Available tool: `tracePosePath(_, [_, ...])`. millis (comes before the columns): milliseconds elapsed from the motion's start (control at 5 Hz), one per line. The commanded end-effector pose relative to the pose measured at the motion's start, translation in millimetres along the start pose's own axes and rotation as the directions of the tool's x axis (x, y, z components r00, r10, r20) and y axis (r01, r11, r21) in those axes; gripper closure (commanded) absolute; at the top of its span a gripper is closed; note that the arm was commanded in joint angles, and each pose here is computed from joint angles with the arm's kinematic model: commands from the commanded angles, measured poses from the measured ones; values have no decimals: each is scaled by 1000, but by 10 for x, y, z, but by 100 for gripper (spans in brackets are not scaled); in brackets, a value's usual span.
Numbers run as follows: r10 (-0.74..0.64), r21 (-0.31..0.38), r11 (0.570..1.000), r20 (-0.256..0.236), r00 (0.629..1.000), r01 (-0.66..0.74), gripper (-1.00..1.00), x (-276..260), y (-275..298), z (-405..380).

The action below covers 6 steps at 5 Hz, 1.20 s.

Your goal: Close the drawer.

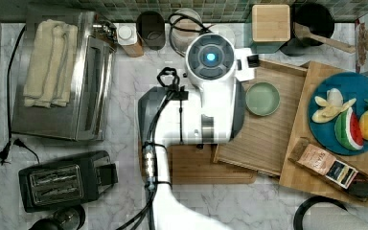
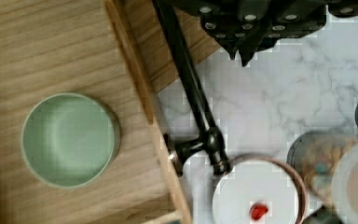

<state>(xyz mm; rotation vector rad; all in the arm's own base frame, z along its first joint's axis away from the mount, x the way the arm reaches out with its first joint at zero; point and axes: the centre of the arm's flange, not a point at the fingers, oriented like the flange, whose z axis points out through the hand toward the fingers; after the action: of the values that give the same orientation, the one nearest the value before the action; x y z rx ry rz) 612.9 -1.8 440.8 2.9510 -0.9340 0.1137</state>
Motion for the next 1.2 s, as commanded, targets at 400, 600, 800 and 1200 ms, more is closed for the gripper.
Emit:
tracePosePath(400, [-280, -50, 959, -50, 959, 278, 100, -407, -620, 502])
tracePosePath(600, [-215, -74, 974, -17, 976, 213, 100, -254, -645, 704])
tracePosePath(800, [-155, -108, 982, 22, 988, 156, 100, -142, -671, 805])
tracePosePath(1200, [-138, -127, 983, -31, 990, 133, 100, -152, -682, 945])
